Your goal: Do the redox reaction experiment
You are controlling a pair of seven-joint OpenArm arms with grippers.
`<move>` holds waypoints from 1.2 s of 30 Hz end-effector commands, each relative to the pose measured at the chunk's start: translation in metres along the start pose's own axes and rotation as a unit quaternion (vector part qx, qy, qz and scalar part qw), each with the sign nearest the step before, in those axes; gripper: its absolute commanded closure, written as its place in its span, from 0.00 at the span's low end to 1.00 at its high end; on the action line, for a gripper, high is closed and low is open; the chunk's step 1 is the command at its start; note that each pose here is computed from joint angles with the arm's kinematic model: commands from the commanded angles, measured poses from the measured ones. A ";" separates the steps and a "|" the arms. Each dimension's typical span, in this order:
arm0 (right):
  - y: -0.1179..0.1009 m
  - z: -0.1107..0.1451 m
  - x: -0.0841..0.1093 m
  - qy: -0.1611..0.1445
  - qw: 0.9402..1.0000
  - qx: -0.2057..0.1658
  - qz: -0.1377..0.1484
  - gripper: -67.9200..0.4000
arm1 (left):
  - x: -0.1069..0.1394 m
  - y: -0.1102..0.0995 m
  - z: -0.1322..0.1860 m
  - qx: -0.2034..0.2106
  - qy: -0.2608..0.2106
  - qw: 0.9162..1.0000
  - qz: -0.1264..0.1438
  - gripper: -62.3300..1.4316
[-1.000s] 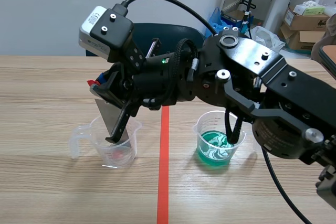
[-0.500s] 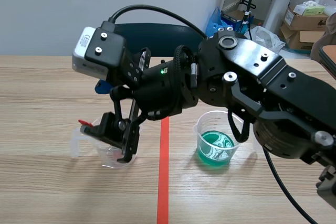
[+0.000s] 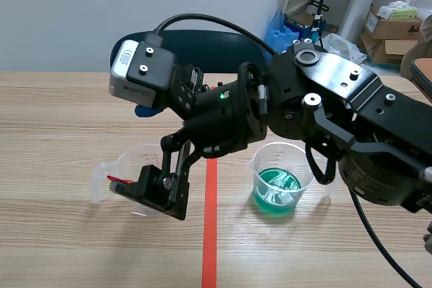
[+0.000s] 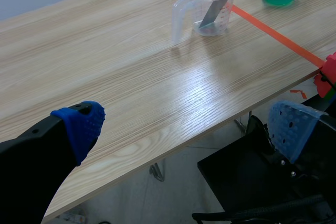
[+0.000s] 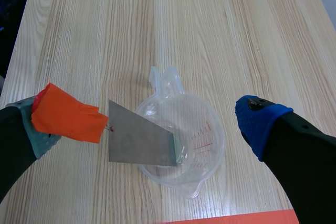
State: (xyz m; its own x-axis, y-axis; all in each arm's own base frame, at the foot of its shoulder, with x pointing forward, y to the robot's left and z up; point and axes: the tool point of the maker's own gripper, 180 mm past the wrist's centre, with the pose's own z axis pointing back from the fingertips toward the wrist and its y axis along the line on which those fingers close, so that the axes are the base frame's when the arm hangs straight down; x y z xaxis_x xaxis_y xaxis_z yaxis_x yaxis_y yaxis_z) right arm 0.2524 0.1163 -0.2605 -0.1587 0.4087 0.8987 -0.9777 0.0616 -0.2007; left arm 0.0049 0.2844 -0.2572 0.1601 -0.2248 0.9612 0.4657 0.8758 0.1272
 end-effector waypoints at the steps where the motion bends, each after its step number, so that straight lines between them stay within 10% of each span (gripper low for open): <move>1: -0.002 0.002 0.016 -0.024 1.000 0.002 0.007 0.00 | 0.006 0.001 -0.001 0.004 -0.015 1.000 0.001 0.00; 36: -0.002 0.002 0.018 -0.031 1.000 0.003 0.005 0.00 | 0.006 0.001 -0.001 0.004 -0.015 1.000 0.001 0.00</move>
State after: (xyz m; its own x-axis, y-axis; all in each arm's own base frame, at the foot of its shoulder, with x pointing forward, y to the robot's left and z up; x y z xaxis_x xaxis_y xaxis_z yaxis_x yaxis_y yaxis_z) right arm 0.2514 0.1179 -0.2571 -0.1524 0.3887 0.9086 -0.9795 0.0630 -0.1913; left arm 0.0049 0.2844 -0.2572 0.1601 -0.2248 0.9612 0.4657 0.8758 0.1272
